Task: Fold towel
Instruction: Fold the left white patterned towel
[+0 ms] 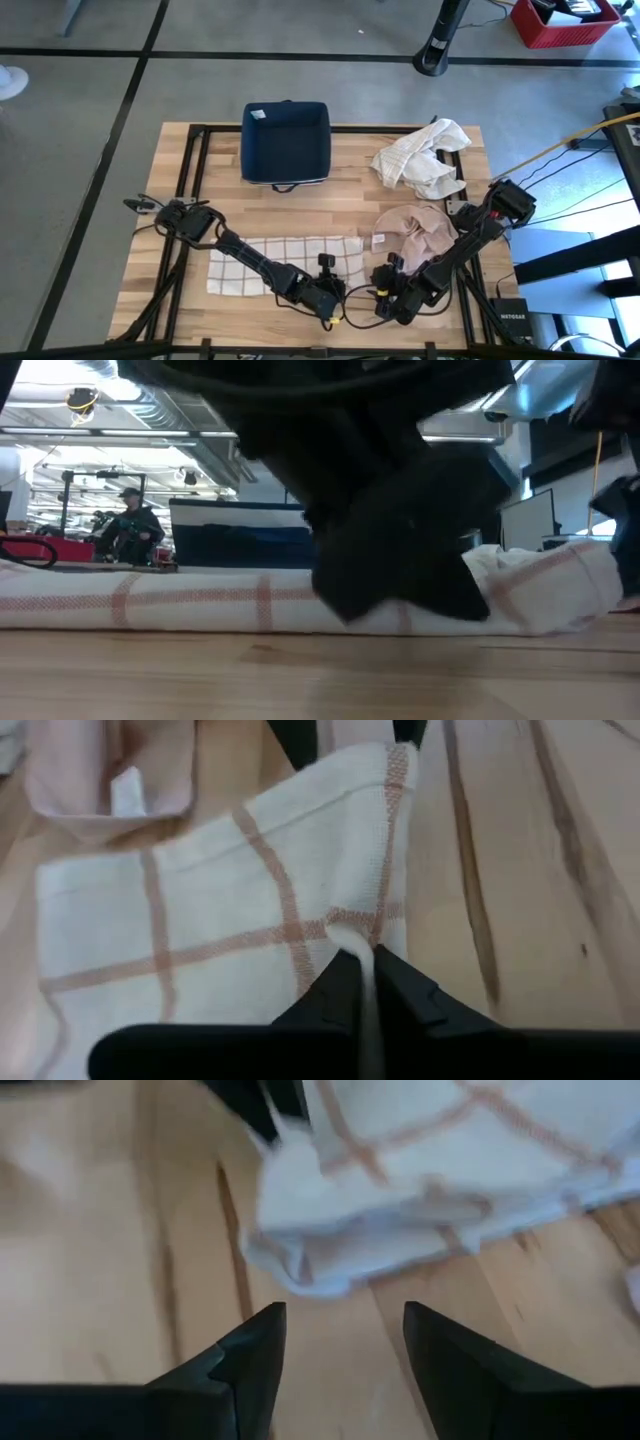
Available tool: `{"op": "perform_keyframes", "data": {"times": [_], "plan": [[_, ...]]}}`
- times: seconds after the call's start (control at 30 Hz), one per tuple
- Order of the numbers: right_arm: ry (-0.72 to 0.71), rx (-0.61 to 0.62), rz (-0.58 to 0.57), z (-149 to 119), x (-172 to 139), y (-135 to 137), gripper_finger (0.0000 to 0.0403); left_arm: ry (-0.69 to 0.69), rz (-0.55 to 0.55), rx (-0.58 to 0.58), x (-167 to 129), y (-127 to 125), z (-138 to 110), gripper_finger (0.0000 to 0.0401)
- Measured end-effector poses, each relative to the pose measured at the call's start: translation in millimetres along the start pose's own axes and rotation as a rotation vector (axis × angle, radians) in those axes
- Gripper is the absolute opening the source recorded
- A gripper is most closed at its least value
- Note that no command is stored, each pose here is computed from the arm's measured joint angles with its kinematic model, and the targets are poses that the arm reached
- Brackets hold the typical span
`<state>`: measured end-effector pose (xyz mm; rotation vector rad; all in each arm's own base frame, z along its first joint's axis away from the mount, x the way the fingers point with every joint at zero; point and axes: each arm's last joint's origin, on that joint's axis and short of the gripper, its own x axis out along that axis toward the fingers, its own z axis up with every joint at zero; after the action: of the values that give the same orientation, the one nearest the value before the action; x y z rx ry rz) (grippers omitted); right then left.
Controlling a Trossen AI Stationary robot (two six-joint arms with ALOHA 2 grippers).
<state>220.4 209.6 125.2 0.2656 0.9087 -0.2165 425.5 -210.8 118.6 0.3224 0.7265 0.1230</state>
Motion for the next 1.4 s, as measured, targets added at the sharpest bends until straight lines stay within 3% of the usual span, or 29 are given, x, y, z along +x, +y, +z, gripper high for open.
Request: {"op": "perform_keyframes", "data": {"times": [0.17,0.63,1.0,1.27,1.4], "plan": [[-0.014,-0.04,-0.014,-6,12,2,0.0206,-0.049,0.048,-0.019,-22,3,15,0.0006],[-0.192,-0.037,-0.013,0,22,11,0.0206,-0.054,0.1,-0.037,-29,7,19,0.0002],[-0.138,-0.1,-0.338,3,29,-28,0.0188,-0.057,0.073,-0.01,-44,-3,20,0.0003],[-0.117,-0.295,-0.479,15,22,-38,0.0152,-0.057,0.028,-0.011,-47,-8,19,0.0003],[-0.025,-0.372,-0.496,24,12,-30,0.0144,-0.054,0.006,-0.06,-46,-8,19,0.0009]]}}
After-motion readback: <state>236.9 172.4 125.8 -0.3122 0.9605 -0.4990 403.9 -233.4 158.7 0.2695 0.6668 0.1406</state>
